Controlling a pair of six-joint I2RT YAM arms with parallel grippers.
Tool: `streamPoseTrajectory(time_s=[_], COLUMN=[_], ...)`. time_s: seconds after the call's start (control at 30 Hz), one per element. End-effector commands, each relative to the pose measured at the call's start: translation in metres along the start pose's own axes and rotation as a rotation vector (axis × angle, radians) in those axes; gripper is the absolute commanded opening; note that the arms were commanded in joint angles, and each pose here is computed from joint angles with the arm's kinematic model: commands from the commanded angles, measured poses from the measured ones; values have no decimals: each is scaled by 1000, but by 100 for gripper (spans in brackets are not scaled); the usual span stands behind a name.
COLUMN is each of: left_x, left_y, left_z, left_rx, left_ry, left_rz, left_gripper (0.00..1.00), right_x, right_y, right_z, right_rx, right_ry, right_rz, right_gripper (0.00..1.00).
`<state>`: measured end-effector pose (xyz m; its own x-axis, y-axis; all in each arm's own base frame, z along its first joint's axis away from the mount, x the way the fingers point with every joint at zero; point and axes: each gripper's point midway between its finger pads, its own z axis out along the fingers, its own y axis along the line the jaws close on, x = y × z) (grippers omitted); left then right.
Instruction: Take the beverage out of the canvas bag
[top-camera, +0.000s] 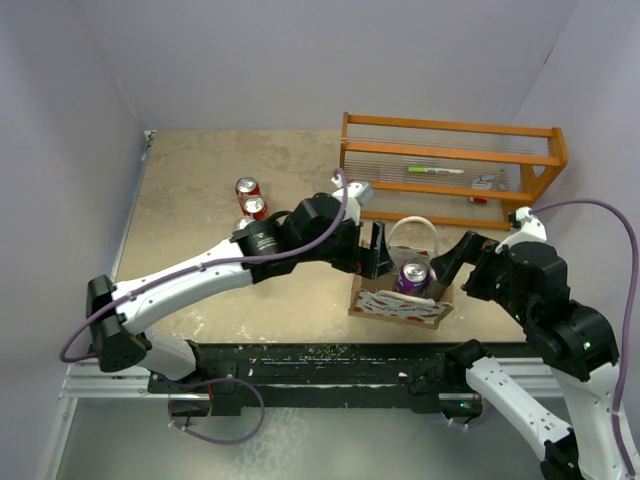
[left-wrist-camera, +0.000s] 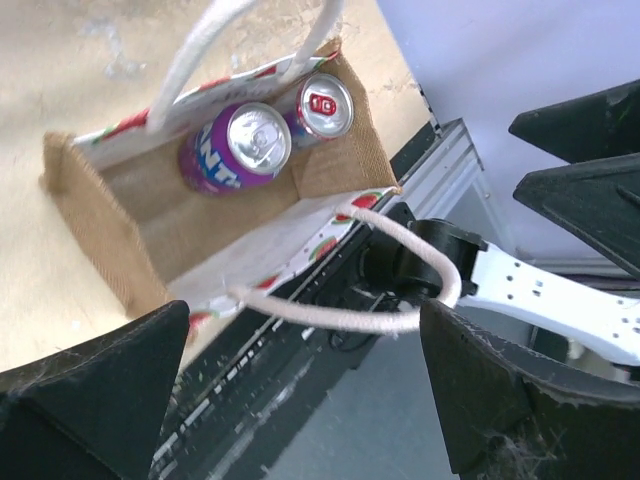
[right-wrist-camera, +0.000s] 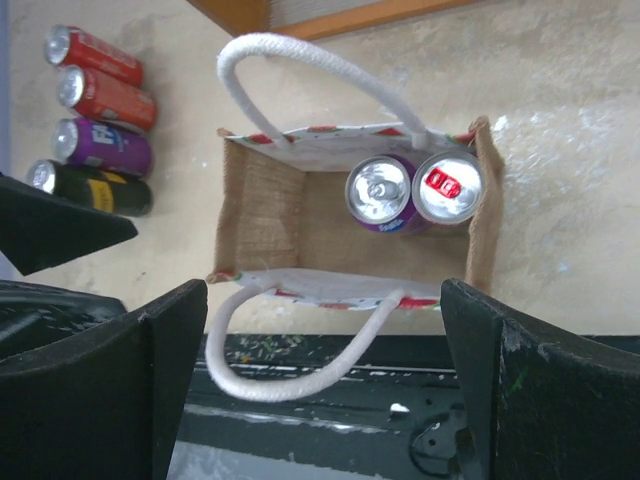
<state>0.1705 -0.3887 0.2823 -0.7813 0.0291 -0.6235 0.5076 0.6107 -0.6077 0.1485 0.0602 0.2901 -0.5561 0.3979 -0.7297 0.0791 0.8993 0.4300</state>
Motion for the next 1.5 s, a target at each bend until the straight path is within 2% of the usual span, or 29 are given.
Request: streamPoseTrajectory(time_s=[0.0,0.2,0.33,0.5,0.67,0.8,0.93,1.13,1.37,1.47], left_x=[-29,-24,-4,17,0,-20,-27,1,22,34], left_y=[-36,-47,-41,-29,-21,-28,-37,-22,-8,1], left_z=[27,51,65,81,92,88,81,117,143,151], left_rx=[100,64,24,-34,-133,-151,-130,-153,-162,-178], left_ry=[-108,-128,-79,-24,-70,-156,-179,-33,-9,31], left_rz=[195,331,397,483,505,455,423,498,440,437], left_gripper=[99,99,97,93,79,73,71,65,65,69], right_x=[-29,-59,-77,-91,-92,-96,-101,-111,-108,-107], right_y=[5,10,17,5,-5,3,4,-6,-18,-15], right_z=[1,0,-5,-14,-25,-32,-25,-28,-31,-28], right_rx=[4,-2,-38,20,19,-49,-12,60,107,96], right_ry=[-98,-222,-314,-393,-489,-571,-536,-577,-579,-568], right_rz=[-88,-168,-263,-328,-341,-366,-387,-409,-454,-437], right_gripper=[100,100,100,100,100,100,100,100,100,100])
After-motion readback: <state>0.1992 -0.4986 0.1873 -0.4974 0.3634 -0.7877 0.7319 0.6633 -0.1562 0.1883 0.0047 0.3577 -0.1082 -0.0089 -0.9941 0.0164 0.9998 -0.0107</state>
